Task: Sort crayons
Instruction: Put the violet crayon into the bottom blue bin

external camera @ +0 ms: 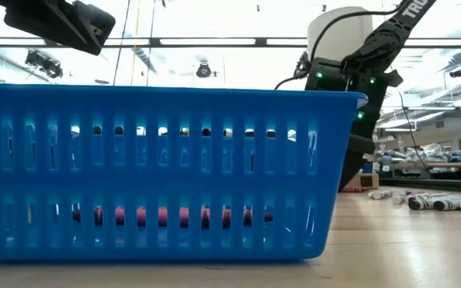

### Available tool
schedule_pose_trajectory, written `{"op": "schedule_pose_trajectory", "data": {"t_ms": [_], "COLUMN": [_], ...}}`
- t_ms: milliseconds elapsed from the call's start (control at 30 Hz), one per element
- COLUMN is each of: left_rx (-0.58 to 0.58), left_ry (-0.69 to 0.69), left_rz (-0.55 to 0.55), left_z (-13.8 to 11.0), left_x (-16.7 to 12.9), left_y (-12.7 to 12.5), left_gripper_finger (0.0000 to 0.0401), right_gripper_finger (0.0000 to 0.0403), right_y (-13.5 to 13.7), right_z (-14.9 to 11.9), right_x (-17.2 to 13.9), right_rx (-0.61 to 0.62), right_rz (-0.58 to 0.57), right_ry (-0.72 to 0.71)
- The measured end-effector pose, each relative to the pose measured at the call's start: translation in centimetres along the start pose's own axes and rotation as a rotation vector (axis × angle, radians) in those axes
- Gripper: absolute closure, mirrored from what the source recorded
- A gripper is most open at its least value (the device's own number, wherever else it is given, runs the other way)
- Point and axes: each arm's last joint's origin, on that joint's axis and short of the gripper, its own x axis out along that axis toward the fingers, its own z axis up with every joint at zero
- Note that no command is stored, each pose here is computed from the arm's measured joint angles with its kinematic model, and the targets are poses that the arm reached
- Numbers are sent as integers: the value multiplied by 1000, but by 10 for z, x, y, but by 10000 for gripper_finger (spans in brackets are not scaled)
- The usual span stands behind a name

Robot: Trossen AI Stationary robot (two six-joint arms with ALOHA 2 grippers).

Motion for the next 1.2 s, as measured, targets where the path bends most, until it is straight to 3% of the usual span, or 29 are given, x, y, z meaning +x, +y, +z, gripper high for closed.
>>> {"op": "schedule_pose_trajectory", "data": {"t_ms": [367, 800, 1200], "left_rx": [5, -44, -58], "left_ry": [-1, 1, 3], "left_rz": [0, 0, 0], "left_z": [0, 0, 0], "left_x": [0, 0, 0], "left_y": [0, 0, 0], "left_gripper_finger": [296, 296, 296], "right_gripper_finger": [283, 372, 365], "right_y": [8, 9, 20], "right_z": [-2, -2, 13], "right_x": [0, 1, -14], "right_rx": [13, 49, -2], "right_rz": [34, 68, 47], "right_ry": [7, 16, -4]}}
